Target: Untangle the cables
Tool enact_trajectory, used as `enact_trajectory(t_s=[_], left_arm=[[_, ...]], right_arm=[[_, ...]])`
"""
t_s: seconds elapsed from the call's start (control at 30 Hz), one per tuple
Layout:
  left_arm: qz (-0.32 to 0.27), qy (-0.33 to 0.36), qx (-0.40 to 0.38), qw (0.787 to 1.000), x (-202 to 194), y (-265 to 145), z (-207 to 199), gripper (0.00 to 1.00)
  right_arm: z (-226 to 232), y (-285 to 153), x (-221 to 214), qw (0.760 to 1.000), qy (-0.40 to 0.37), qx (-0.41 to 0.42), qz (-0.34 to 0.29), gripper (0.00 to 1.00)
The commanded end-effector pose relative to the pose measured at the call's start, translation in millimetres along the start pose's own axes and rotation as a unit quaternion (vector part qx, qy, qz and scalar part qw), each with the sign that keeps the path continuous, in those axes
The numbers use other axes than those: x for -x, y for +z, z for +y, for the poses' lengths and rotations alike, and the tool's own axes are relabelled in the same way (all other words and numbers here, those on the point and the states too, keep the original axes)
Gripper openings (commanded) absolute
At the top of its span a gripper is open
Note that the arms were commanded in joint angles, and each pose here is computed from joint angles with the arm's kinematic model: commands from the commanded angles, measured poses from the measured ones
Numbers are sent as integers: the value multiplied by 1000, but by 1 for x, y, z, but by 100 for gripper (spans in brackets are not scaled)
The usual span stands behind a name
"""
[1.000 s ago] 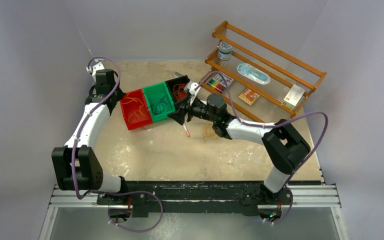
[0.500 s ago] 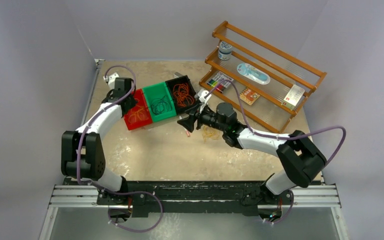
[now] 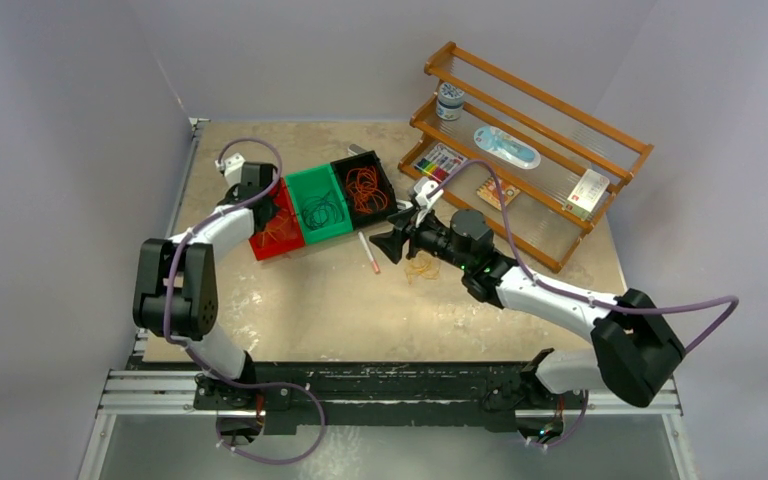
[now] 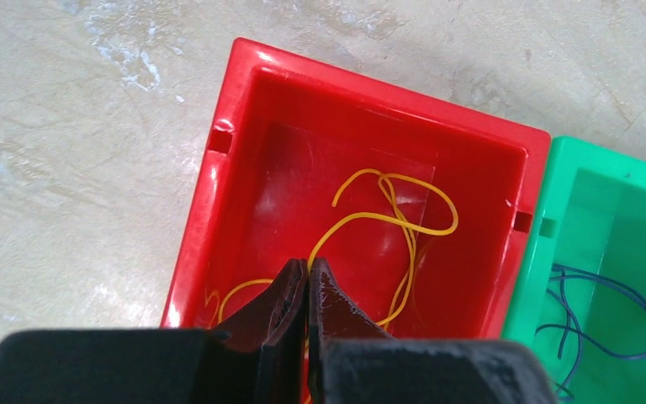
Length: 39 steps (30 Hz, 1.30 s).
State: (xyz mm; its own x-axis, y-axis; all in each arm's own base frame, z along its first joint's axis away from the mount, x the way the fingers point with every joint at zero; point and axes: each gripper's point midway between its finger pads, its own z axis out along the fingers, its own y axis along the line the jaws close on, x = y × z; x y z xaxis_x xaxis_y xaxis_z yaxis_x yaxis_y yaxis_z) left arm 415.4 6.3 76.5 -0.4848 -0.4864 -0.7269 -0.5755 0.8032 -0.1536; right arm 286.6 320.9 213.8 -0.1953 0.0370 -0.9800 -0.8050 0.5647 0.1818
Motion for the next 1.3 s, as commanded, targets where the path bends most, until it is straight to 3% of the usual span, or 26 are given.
enact_trajectory(t_s=[0.0, 0.43, 0.73, 1.27], left_arm=[[-28, -22, -2, 999, 10, 15, -8, 0], [-38, -12, 3, 999, 12, 37, -15, 1], [-74, -29, -7, 997, 34, 16, -14, 36], [-102, -48, -20, 993, 64, -19, -15, 52]], right_arm=[[-6, -7, 7, 1000, -12, -20, -6, 66], [-8, -12, 13, 999, -25, -31, 3, 66], [-16, -20, 20, 998, -30, -61, -1, 67], [-54, -41, 9, 984, 11, -176, -12, 70]])
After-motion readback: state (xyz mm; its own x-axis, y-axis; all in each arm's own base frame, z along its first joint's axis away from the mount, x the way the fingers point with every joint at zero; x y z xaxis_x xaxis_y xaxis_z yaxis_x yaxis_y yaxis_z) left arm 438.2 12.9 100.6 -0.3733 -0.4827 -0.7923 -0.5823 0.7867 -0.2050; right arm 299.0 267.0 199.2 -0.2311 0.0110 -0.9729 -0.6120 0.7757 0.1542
